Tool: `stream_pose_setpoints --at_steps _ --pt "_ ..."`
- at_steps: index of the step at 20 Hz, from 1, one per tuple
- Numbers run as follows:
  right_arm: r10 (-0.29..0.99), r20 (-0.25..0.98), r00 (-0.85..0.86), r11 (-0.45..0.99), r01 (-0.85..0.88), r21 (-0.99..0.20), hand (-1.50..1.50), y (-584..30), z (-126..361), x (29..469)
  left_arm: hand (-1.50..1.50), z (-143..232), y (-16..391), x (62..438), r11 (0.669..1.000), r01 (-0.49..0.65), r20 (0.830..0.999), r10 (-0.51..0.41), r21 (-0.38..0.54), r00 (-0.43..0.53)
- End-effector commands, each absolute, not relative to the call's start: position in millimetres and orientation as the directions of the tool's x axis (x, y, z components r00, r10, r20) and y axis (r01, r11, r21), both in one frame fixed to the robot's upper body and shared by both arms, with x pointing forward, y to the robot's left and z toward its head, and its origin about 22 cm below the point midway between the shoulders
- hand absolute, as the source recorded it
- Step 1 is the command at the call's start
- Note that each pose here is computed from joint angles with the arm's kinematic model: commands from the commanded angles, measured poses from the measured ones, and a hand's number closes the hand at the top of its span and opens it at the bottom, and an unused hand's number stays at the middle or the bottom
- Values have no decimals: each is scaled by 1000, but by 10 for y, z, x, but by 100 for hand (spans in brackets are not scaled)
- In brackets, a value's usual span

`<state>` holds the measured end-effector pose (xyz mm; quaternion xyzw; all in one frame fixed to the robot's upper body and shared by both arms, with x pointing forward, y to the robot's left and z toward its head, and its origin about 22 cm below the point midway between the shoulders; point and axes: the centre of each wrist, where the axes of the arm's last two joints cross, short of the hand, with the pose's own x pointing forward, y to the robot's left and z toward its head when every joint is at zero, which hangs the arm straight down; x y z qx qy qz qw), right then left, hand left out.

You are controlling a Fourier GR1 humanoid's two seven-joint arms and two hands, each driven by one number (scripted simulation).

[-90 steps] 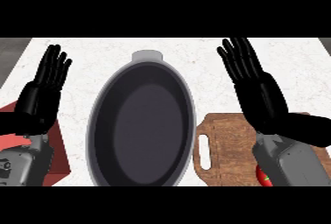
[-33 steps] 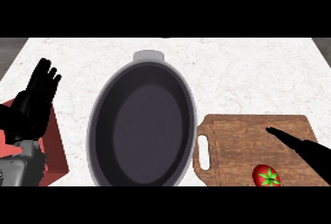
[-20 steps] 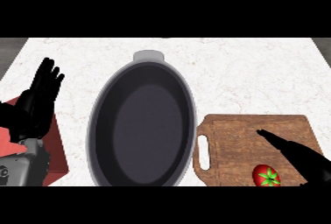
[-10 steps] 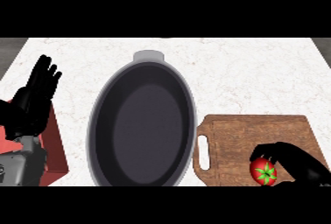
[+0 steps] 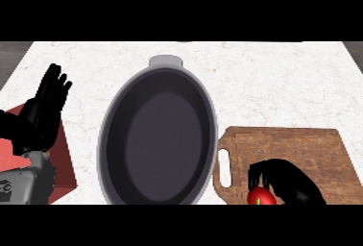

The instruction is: Pick the tomato from the cutting board and place it in the pot

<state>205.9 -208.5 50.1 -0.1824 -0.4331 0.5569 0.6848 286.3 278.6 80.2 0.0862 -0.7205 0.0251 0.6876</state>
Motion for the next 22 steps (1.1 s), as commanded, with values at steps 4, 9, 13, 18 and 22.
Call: stream_pose_setpoints --at_steps 4,9,13,18,22 --pt "870 468 -154 330 -524 -785 150 -757 773 1892 0 833 2608 2928 993 -86 995 -83 78 -50" --pt "901 406 -153 306 -439 -845 150 -398 779 1743 0 817 2577 2952 994 -73 996 -80 77 -37" --pt "872 471 -136 431 -243 -869 150 -301 1010 1717 0 800 2598 2948 993 -83 996 -87 83 -36" --pt "842 526 -119 533 37 -845 150 -200 1241 1693 0 755 2635 2951 992 -103 997 -79 78 -6" --pt "845 521 -122 535 232 -813 150 -119 1398 1739 0 723 2611 2950 991 -103 996 -86 86 2"
